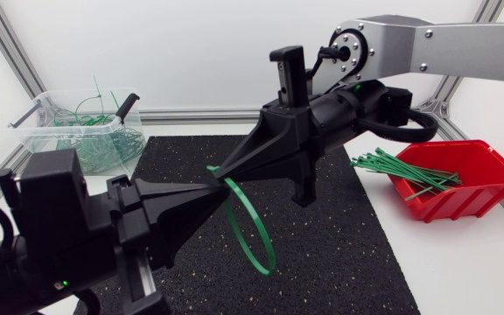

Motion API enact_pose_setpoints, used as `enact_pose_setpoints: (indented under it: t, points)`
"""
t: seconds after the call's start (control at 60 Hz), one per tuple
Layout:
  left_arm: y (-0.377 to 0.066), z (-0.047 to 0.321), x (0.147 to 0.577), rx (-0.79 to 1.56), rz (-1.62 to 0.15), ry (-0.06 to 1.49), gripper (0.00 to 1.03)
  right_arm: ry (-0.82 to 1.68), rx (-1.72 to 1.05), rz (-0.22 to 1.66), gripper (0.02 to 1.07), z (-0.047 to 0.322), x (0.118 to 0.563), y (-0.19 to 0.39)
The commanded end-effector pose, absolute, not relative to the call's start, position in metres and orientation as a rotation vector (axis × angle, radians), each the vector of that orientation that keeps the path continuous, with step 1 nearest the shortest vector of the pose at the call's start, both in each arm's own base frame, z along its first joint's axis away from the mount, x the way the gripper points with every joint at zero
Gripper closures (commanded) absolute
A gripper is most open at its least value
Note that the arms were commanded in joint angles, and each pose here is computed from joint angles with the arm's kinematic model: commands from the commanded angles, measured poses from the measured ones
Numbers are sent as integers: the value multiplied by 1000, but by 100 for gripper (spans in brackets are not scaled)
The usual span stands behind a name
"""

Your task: Take a green cable tie from the red box, thread the tail through the head to close it, then place it in the transparent bin on the left.

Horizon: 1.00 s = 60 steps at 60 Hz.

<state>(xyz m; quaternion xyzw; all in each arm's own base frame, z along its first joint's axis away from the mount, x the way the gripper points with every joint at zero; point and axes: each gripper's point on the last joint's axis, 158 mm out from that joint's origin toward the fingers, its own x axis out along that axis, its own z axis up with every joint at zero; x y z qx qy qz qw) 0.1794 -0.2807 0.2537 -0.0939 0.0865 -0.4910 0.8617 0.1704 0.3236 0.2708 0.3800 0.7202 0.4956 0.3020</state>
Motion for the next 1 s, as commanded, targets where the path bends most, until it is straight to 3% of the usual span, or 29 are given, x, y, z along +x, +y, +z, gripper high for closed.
enact_pose_setpoints:
  t: [0.0, 0.117, 0.2, 0.283, 0.333, 0.4, 0.517, 0.867, 0.983]
  points:
    - [-284, 255, 168, -177, -1067, 151, 100, 1946, 1020, 1290, 101, 263, 174, 328]
    - [-284, 252, 170, -164, -1061, 151, 100, 1948, 1011, 1298, 95, 266, 170, 329]
    - [-281, 250, 173, -160, -1050, 161, 100, 1926, 1001, 1317, 83, 273, 167, 326]
    - [-272, 249, 184, -159, -1027, 173, 100, 1904, 996, 1330, 78, 279, 165, 323]
    - [-268, 247, 188, -158, -1027, 185, 100, 1902, 1001, 1326, 70, 281, 165, 321]
    - [-261, 245, 195, -158, -1016, 201, 100, 1900, 1008, 1320, 49, 282, 165, 318]
    - [-255, 241, 199, -161, -1035, 237, 100, 1876, 1013, 1324, 35, 286, 167, 314]
    - [-261, 242, 187, -156, -1115, 278, 100, 1871, 1049, 1262, 35, 257, 206, 316]
    - [-262, 243, 183, -155, -1128, 274, 100, 1889, 1019, 1274, 45, 252, 205, 325]
